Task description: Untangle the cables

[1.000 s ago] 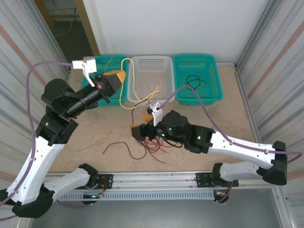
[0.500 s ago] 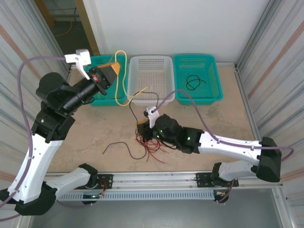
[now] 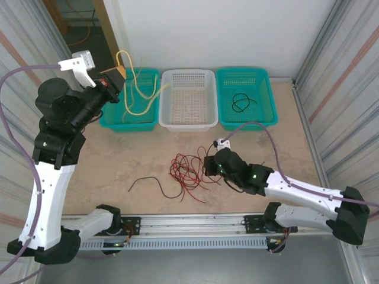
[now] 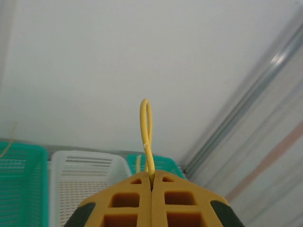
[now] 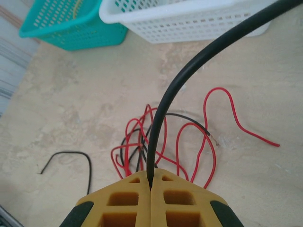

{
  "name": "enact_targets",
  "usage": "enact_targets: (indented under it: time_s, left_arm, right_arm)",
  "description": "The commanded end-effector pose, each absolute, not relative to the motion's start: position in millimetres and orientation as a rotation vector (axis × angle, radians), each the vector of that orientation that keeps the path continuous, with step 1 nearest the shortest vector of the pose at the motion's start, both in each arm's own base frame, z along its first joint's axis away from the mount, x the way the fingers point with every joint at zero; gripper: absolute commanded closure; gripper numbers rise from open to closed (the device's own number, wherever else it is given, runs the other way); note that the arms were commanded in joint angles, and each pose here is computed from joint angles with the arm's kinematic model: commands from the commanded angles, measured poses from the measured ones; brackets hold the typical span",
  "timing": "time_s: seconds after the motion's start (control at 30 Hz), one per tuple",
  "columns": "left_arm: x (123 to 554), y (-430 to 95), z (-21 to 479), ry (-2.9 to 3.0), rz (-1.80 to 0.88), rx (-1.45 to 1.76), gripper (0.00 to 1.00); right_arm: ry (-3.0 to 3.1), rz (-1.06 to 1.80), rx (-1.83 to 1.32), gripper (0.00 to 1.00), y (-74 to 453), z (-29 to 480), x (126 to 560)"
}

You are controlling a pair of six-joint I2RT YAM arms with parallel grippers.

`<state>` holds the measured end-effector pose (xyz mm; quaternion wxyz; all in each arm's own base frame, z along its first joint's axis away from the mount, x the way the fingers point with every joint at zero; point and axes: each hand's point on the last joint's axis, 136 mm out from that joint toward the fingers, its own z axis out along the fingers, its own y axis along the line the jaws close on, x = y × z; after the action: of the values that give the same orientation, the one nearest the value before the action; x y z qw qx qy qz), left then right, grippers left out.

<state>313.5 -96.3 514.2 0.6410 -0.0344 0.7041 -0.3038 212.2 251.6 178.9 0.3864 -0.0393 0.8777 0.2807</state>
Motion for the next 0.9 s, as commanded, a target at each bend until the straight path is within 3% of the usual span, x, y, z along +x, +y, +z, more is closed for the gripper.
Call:
enact_targets:
  time_s: [0.0, 0.33, 0.6, 0.67, 0.73, 0.87]
  left_arm:
    - [358.6, -66.8, 482.3, 1.645, -0.604, -0.193, 1.00]
    - [470.8, -17.3, 407.5, 1.765, -0.547, -0.410, 1.00]
    - [520.3, -8.3, 361.3, 1.890, -0.474, -0.456, 1.00]
    - [527.2, -6.7, 342.2, 1.938, -0.457, -0.477, 0.82]
    - [530.9, -4.8, 323.6, 1.982, -0.438, -0.495, 0.57]
    - [531.6, -1.6, 296.8, 2.041, -0.397, -0.509, 0.34]
  right_arm:
    - [2.194, 0.758, -0.099, 1.00, 250.6, 203.9, 212.4]
    - [2.134, 0.831, -0.173, 1.00, 254.3, 245.1, 198.5]
    - [2.084, 0.839, -0.184, 1.00, 247.7, 270.9, 194.5]
    - [2.068, 0.842, -0.187, 1.00, 245.9, 278.8, 194.1]
    - [2.055, 0.845, -0.193, 1.00, 244.8, 286.5, 193.5]
    - [2.031, 0.858, -0.206, 1.00, 244.5, 301.2, 192.7]
